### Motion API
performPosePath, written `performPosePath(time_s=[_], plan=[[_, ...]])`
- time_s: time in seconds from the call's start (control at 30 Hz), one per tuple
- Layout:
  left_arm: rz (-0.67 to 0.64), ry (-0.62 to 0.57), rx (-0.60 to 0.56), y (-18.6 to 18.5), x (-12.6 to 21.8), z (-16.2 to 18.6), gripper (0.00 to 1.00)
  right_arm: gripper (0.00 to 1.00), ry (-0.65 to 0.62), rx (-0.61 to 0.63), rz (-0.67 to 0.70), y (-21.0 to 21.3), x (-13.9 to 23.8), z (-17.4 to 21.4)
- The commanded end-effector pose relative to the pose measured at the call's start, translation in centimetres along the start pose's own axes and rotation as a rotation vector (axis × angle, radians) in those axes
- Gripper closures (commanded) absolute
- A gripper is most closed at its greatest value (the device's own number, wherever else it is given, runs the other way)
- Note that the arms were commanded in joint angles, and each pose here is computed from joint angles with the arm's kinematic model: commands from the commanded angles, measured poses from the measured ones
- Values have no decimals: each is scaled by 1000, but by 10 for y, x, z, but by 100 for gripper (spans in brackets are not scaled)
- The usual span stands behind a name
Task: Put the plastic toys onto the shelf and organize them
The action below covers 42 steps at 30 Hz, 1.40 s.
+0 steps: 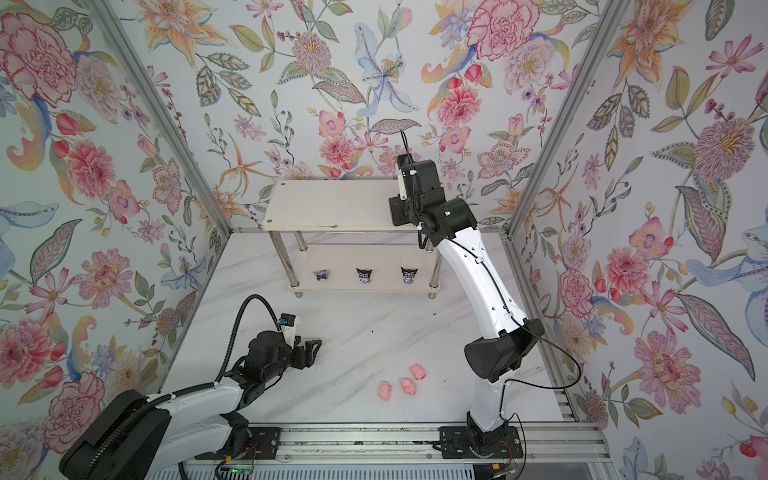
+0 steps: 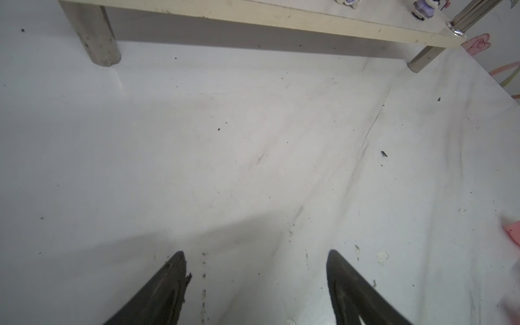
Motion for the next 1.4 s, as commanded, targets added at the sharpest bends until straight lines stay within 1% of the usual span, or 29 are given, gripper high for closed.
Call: performPosePath(time_s=[0.0, 0.27, 0.3, 0.43, 0.47, 0.5, 0.57, 0.6, 1.03, 1.1, 1.13, 1.37], plan=[[19, -25, -1, -4, -3, -11, 21, 100, 55, -27, -69, 14, -10, 14], [20, 22, 0, -2, -9, -1, 21, 100, 107, -40, -68, 18, -20, 31], [32, -1, -1, -7, -11, -12, 21, 100, 110, -40, -63, 18, -20, 32], [39, 9, 0, -8, -13, -11, 21, 99, 120, -47, -53, 18, -20, 36], [40, 12, 0, -8, -13, -11, 21, 97, 122, -47, -52, 18, -20, 37], [42, 11, 2, -9, -14, -11, 21, 93, 124, -50, -51, 19, -21, 37], [43, 16, 3, -8, -14, -10, 20, 80, 126, -52, -55, 21, -23, 38], [44, 13, 2, -9, -14, -11, 21, 76, 129, -51, -58, 22, -24, 38], [53, 26, 5, -10, -16, -8, 20, 55, 99, -51, -69, 28, -22, 27], [55, 27, 4, -10, -16, -9, 20, 47, 102, -47, -73, 30, -23, 26], [54, 26, 4, -10, -16, -9, 20, 44, 103, -46, -73, 31, -23, 25], [54, 28, 4, -10, -16, -8, 19, 37, 93, -43, -65, 33, -16, 21]])
Point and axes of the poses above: each gripper's point midway between its finger pads, its own x axis back along the fingers, its own y axis along the line the jaws close on, z = x × y, the point moved 3 cm from there along x, back along the fingers, and after that the axes turned 5 degrees about x, right-handed, at the moved point
